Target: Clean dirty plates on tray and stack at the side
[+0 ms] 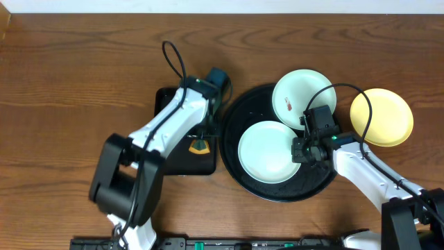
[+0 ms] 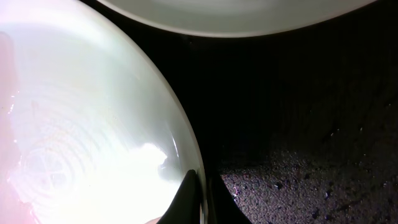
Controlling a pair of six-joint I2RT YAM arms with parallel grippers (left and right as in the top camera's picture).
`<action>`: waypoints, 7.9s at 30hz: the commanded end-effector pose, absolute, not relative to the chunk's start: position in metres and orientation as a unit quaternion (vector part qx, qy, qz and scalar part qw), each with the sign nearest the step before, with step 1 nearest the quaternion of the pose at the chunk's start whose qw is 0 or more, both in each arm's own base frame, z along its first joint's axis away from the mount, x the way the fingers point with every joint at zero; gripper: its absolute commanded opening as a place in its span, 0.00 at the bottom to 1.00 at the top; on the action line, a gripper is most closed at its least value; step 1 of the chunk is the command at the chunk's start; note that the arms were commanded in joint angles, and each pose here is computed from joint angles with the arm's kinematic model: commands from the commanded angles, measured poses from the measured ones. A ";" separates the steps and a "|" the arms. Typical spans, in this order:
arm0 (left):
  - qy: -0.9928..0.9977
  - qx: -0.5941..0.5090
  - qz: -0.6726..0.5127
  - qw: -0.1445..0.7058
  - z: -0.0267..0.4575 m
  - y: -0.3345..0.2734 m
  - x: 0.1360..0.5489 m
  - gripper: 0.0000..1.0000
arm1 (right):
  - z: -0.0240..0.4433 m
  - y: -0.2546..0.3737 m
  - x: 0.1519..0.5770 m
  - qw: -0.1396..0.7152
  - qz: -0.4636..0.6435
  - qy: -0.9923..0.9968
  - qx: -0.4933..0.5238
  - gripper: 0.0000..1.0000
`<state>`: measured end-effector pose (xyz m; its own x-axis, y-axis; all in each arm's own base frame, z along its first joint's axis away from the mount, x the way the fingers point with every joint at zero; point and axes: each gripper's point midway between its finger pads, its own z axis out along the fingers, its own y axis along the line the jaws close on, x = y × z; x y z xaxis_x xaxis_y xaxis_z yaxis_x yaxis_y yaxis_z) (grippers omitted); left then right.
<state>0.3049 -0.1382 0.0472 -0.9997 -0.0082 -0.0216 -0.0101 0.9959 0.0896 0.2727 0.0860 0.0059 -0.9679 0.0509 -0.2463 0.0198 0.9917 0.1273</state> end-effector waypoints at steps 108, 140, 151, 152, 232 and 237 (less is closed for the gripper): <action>0.987 0.012 0.074 0.144 0.037 -0.106 0.334 0.82 | 0.004 0.085 0.277 0.135 0.058 0.989 0.016 0.15; 0.987 0.012 0.074 0.144 0.037 -0.106 0.334 0.92 | 0.095 0.087 0.313 0.226 0.058 0.972 0.000 0.01; 0.987 0.012 0.074 0.144 0.037 -0.106 0.334 0.92 | 0.146 0.076 0.326 0.305 -0.067 0.949 -0.033 0.01; 0.987 0.012 0.074 0.144 0.037 -0.106 0.334 0.92 | 0.148 0.077 0.326 0.311 -0.080 0.946 -0.040 0.01; 0.987 0.012 0.074 0.144 0.037 -0.106 0.334 0.93 | 0.121 -0.227 0.324 0.331 -0.018 0.833 0.443 0.02; 0.987 0.012 0.074 0.143 0.037 -0.106 0.334 0.93 | 0.083 -0.237 0.328 0.298 -0.030 0.840 0.453 0.02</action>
<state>0.3339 -0.1116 0.0381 -0.9587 0.0440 -0.2811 0.0091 0.9922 0.1245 0.3235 -0.2294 0.0905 -0.4239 0.7335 -0.5313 0.7655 0.6037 0.2225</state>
